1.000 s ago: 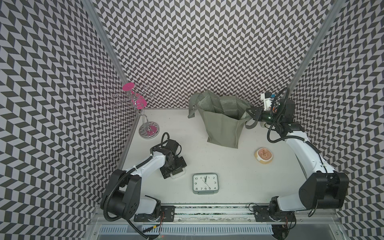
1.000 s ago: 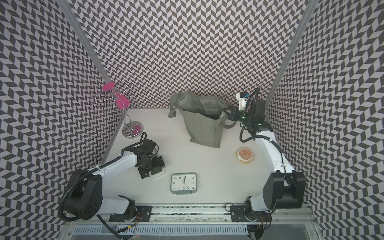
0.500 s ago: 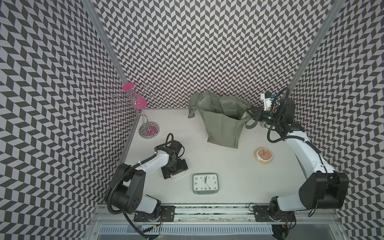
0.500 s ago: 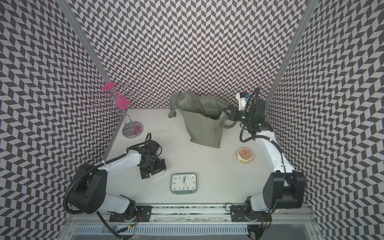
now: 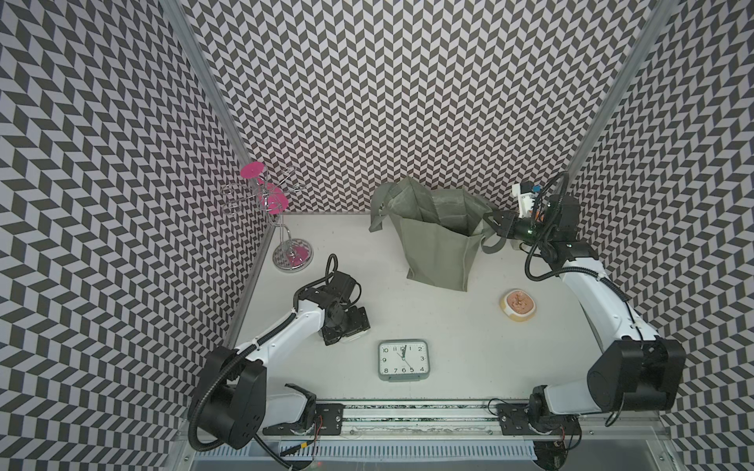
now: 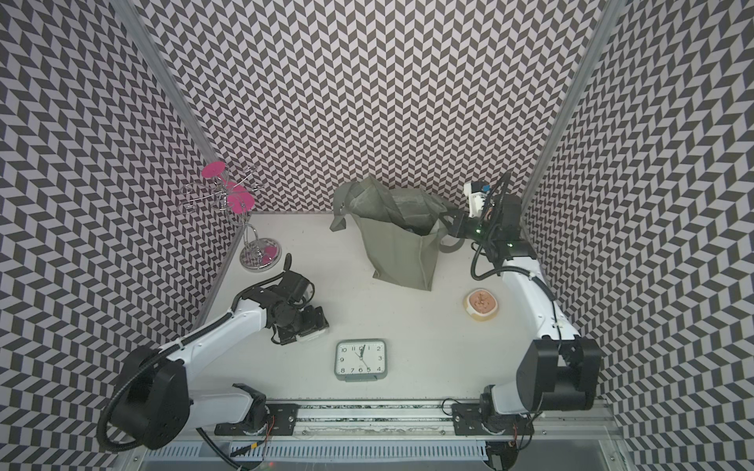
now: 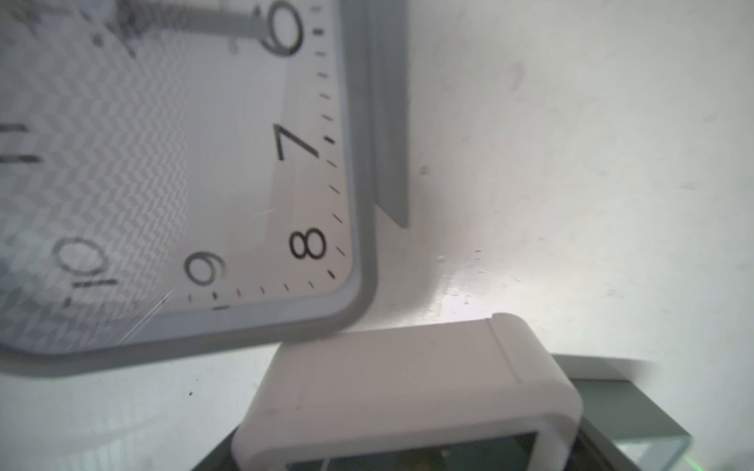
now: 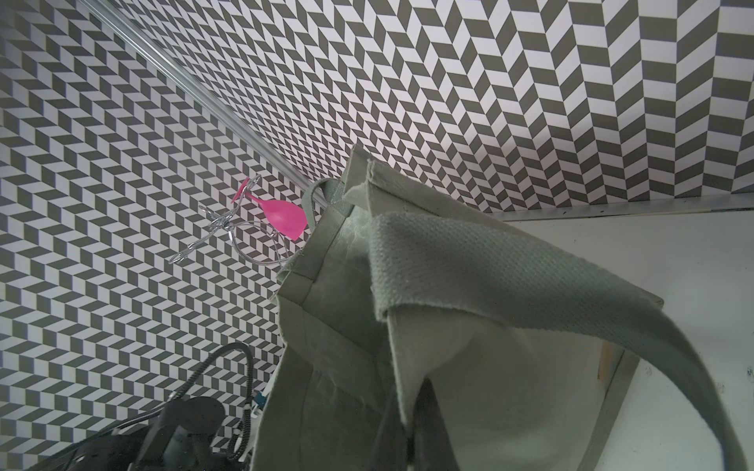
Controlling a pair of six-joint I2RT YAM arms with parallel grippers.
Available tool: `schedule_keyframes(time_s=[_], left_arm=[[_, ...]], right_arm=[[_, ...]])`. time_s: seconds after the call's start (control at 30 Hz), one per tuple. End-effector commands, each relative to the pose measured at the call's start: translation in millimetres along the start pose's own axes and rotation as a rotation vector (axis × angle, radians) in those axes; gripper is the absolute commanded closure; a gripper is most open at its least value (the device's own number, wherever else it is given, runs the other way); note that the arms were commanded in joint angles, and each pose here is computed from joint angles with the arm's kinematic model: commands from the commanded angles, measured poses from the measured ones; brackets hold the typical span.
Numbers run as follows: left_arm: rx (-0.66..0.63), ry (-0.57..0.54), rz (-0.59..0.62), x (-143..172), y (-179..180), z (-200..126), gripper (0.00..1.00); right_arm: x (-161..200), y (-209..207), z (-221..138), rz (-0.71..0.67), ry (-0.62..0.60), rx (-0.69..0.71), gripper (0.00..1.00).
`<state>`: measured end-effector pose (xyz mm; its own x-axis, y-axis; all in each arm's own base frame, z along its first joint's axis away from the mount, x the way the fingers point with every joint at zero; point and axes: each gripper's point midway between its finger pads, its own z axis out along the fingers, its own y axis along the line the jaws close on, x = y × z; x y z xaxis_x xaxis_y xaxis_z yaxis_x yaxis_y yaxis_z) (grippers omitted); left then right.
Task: Put the alarm clock into the canvas bag
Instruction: Pick up the alarm from the center of the board, then place the alarm at the canvas bag.
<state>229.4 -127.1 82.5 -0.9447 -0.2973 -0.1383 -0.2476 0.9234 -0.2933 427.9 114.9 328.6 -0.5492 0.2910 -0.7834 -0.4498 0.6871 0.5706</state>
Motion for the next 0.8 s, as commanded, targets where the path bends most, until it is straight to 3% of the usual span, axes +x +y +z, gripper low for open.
schedule_keyframes(time_s=[0.0,0.17,0.43,0.63,0.77], left_arm=[[0.153,-0.228,0.079,-45,-51,-53,0.24],[0.401,-0.549,0.259,-87,-127,-133,0.24],[0.574,-0.861,0.501,-129,-210,-218,0.25],[0.613,-0.929,0.649,-162,-274,-250,0.26],[0.652,-0.949,0.767,-173,-311,-255,0.26]], right_arm=[[-56,48,-29,-0.189,-0.199,-0.097,1.00],[-55,45,-28,-0.178,-0.202,-0.086,1.00],[-61,52,-32,-0.162,-0.230,-0.080,1.00],[-53,71,-35,-0.238,-0.254,-0.107,1.00],[-46,83,-31,-0.297,-0.267,-0.104,1.00]])
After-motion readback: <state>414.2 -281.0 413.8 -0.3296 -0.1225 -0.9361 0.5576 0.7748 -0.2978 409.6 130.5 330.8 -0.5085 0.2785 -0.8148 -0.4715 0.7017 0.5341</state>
